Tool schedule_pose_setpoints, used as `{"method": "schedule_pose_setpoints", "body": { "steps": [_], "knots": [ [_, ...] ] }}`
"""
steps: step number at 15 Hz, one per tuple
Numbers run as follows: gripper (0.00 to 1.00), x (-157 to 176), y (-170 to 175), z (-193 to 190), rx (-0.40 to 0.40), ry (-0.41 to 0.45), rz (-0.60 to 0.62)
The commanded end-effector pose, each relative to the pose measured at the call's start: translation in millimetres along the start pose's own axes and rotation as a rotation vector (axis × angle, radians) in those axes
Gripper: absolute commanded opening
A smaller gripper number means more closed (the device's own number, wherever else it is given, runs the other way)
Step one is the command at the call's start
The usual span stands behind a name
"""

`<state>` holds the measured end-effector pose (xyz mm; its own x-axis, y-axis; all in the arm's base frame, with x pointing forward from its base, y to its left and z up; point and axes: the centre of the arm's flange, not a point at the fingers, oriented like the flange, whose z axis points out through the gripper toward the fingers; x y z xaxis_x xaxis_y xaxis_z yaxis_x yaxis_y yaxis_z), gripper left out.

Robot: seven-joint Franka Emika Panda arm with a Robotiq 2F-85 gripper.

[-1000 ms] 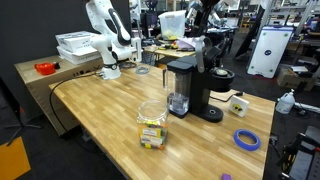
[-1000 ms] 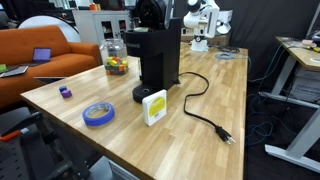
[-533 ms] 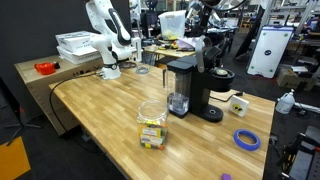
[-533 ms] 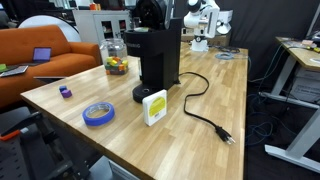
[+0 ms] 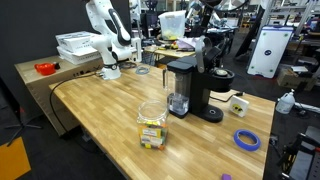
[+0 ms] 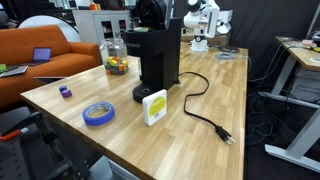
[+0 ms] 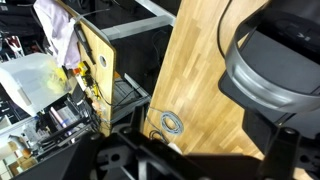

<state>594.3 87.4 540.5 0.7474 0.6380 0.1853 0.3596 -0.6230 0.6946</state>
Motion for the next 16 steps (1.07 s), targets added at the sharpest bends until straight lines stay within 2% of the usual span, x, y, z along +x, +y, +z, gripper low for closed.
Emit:
{"method": "schedule_pose_setpoints", "body": {
  "steps": [1, 5, 9, 10, 16],
  "knots": [
    [1.00, -0.9, 0.6, 0.3, 0.066, 0.089, -0.072],
    [1.00, 7.0, -11.5, -6.1, 0.065, 0.192, -0.243],
    [1.00, 14.6, -42.3, -16.9, -0.025, 0.210, -0.448],
    [1.00, 19.8, -37.1, -13.3, 0.027, 0.195, -0.372],
    [1.00, 19.5, -38.8, -12.4, 0.028, 0.191, -0.371]
  ]
}}
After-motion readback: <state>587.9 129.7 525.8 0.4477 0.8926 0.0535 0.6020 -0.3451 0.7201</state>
